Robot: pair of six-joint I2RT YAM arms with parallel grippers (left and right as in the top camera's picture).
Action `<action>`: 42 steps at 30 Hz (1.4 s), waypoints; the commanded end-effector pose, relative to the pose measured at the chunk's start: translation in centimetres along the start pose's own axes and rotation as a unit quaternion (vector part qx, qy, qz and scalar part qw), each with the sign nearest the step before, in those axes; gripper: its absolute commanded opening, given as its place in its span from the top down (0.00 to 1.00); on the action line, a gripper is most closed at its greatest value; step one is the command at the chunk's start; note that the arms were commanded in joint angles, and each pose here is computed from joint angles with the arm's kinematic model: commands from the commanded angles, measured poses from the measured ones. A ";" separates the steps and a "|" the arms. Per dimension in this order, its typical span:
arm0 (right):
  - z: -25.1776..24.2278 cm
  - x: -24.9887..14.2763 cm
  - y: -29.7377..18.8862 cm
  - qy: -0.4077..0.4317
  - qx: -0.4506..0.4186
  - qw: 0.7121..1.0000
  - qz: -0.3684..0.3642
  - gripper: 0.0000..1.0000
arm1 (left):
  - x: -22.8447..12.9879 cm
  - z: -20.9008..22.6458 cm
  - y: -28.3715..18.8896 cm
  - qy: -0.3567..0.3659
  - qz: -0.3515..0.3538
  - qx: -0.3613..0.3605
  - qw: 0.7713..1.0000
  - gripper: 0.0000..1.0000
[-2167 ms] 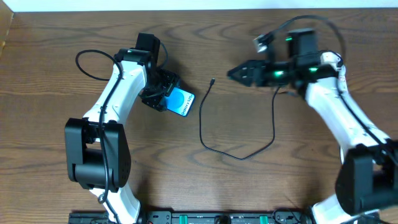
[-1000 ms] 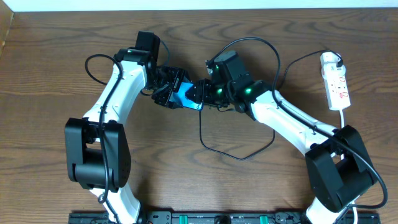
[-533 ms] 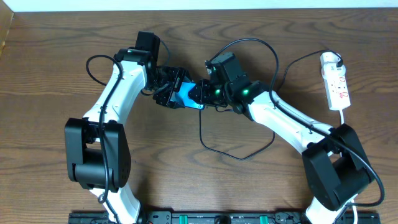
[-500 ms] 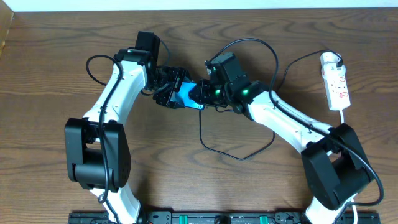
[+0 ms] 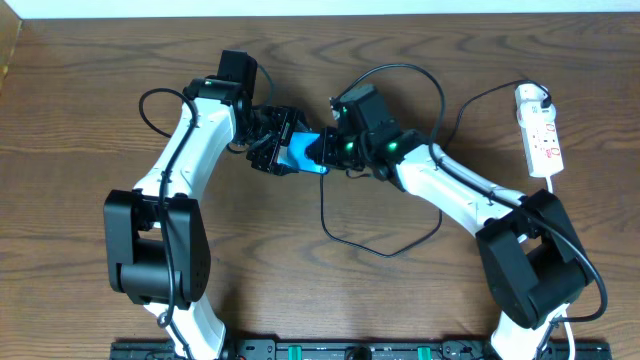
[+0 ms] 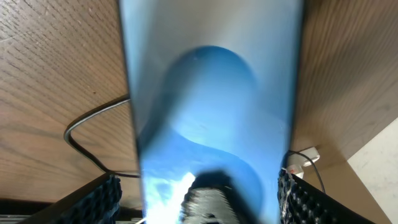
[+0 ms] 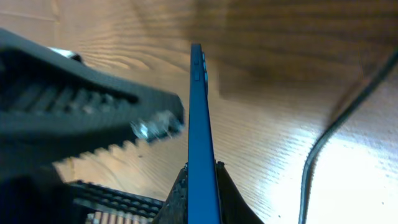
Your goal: Plug charger to phone and switch on socket
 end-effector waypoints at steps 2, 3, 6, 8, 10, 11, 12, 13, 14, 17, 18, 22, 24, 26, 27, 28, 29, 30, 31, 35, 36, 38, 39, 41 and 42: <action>0.1 2.5 -2.0 0.054 0.042 0.998 -0.004 0.99 | -0.4 -0.3 -0.7 0.003 0.004 -0.010 1.000 0.18; -0.1 2.9 -2.3 0.067 0.049 0.997 -0.004 0.99 | -0.4 -0.4 -0.7 0.008 0.004 -0.011 1.000 0.18; -0.1 4.5 -3.6 0.112 0.083 0.990 -0.005 0.99 | -0.5 -1.5 -0.7 0.061 0.007 -0.036 0.997 0.18; 0.3 5.4 -4.3 0.134 0.109 0.985 -0.006 0.99 | -1.1 -2.8 -0.9 0.103 0.026 -0.067 0.992 0.18; 1.3 6.5 -5.1 0.148 0.145 0.978 -0.009 0.99 | -1.9 -4.6 -1.3 0.145 0.048 -0.110 0.982 0.18; 1.9 7.0 -5.5 0.153 0.164 0.974 -0.012 0.99 | -2.4 -5.5 -1.5 0.168 0.058 -0.132 0.975 0.18; 2.4 7.5 -5.9 0.157 0.179 0.971 -0.016 0.99 | -2.8 -6.3 -1.8 0.188 0.066 -0.152 0.968 0.18; 3.0 8.1 -6.2 0.160 0.194 0.968 -0.022 0.99 | -3.2 -7.3 -2.2 0.212 0.074 -0.176 0.958 0.18; 3.5 8.7 -6.6 0.164 0.208 0.964 -0.030 0.99 | -3.6 -8.0 -2.5 0.229 0.079 -0.193 0.951 0.18; 4.6 10.0 -7.7 0.171 0.241 0.954 -0.049 0.99 | -4.5 -10.1 -3.7 0.284 0.084 -0.244 0.924 0.19; 5.0 10.3 -8.0 0.174 0.250 0.951 -0.054 0.99 | -4.6 -10.5 -4.0 0.295 0.083 -0.256 0.917 0.19; 5.0 10.9 -8.1 0.194 0.253 0.946 -0.066 0.99 | -4.8 -11.7 -4.6 0.315 0.073 -0.281 0.904 0.19; 4.9 11.0 -8.1 0.203 0.251 0.944 -0.069 0.99 | -4.8 -12.2 -4.9 0.322 0.066 -0.290 0.899 0.19; 4.9 11.1 -8.1 0.215 0.251 0.941 -0.068 0.99 | -4.6 -12.5 -5.0 0.325 0.055 -0.295 0.897 0.20; 4.8 11.1 -8.1 0.223 0.251 0.939 -0.067 0.99 | -4.5 -12.6 -5.0 0.325 0.049 -0.297 0.897 0.24; 4.8 11.1 -8.1 0.231 0.251 0.938 -0.067 0.99 | -4.2 -12.7 -5.0 0.324 0.041 -0.297 0.898 0.25; 4.7 11.2 -8.1 0.237 0.251 0.936 -0.069 0.99 | -3.9 -12.8 -5.0 0.320 0.032 -0.296 0.899 0.27; 4.7 11.3 -8.1 0.240 0.250 0.935 -0.071 0.99 | -3.6 -12.9 -5.1 0.316 0.023 -0.296 0.901 0.28; 4.6 11.4 -8.1 0.245 0.249 0.934 -0.074 0.99 | -3.3 -12.9 -5.1 0.312 0.019 -0.296 0.903 0.29; 4.5 11.8 -8.0 0.266 0.246 0.928 -0.085 0.98 | -2.0 -13.2 -5.4 0.296 -0.011 -0.296 0.908 0.33; 4.5 11.9 -7.9 0.272 0.245 0.926 -0.091 0.98 | -1.8 -13.2 -5.4 0.292 -0.017 -0.296 0.909 0.34; 4.4 11.6 -7.3 0.285 0.234 0.925 -0.097 0.98 | -1.5 -13.4 -5.5 0.285 -0.026 -0.298 0.911 0.38; 4.4 11.3 -7.0 0.294 0.229 0.923 -0.095 0.99 | -1.5 -13.5 -5.6 0.287 -0.028 -0.301 0.909 0.41; 4.5 11.1 -6.5 0.303 0.222 0.922 -0.098 0.98 | -1.5 -13.8 -5.7 0.290 -0.031 -0.306 0.906 0.45; 4.5 11.1 -6.3 0.304 0.219 0.921 -0.104 0.98 | -1.5 -13.8 -5.8 0.290 -0.032 -0.308 0.905 0.45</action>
Point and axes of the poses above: each gripper's point midway between its finger pads, its own y axis out along the fingers, its own z axis along the line the jaws close on, x = y × z, the point moved 2 cm from there along -y, back along the fingers, and after that the axes turned 1 degree about y, right-handed, at the moved point
